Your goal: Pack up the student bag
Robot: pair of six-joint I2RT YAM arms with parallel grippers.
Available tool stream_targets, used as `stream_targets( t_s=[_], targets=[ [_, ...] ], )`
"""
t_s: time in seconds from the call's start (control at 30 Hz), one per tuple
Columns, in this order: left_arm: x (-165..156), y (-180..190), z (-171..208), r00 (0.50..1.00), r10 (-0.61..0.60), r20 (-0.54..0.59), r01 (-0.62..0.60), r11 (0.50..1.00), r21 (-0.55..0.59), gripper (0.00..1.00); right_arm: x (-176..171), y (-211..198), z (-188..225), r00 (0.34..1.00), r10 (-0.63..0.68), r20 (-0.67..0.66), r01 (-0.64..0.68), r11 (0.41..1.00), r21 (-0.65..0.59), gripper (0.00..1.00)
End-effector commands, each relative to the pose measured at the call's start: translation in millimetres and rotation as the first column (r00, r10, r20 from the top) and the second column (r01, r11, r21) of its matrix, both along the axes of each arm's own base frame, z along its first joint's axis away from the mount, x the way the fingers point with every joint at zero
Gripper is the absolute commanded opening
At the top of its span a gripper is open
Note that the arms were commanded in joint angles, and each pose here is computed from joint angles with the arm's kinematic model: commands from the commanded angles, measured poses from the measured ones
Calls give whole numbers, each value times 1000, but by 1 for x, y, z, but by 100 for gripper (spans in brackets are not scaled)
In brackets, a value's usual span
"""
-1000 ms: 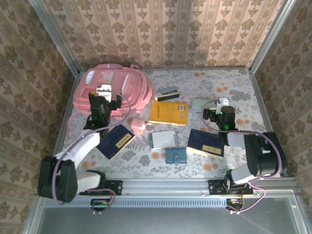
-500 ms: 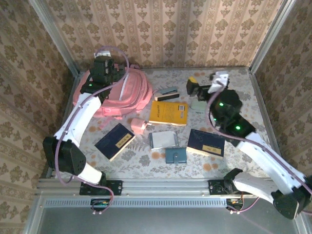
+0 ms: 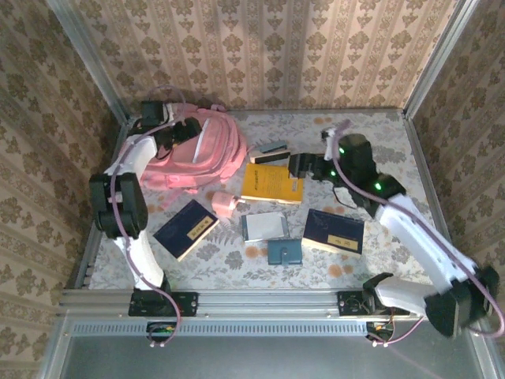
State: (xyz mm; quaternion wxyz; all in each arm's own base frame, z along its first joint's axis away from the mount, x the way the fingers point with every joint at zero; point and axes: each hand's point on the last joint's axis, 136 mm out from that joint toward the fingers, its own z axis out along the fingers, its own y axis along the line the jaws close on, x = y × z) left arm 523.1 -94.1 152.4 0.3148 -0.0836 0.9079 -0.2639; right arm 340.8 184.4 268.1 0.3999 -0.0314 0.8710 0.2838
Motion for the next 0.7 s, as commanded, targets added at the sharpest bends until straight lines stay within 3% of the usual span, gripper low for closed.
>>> stream_targets(
  t_s=[0.0,0.1,0.23,0.43,0.57,0.67],
  targets=[
    [5,-36,21,987,-148,57,156,970,-187,86,-28,16,-35,958,62,-279,-55,998,34,100],
    [8,-55,18,974,-214,69,225,937,-268,83,-29,28,-47,951,100,-293,-70,991,111,98],
    [10,-70,12,959,-275,72,283,898,-336,75,-33,49,-67,906,186,-381,-113,972,205,82],
    [9,-73,15,954,-285,89,299,906,-301,63,-38,49,-92,891,178,-418,-127,981,149,67],
    [10,-76,14,953,-292,81,303,906,-296,45,-41,48,-101,885,181,-428,-137,982,133,54],
    [10,-81,7,949,-309,66,314,897,-313,31,-41,40,-113,890,135,-435,-130,991,41,49]
  ],
)
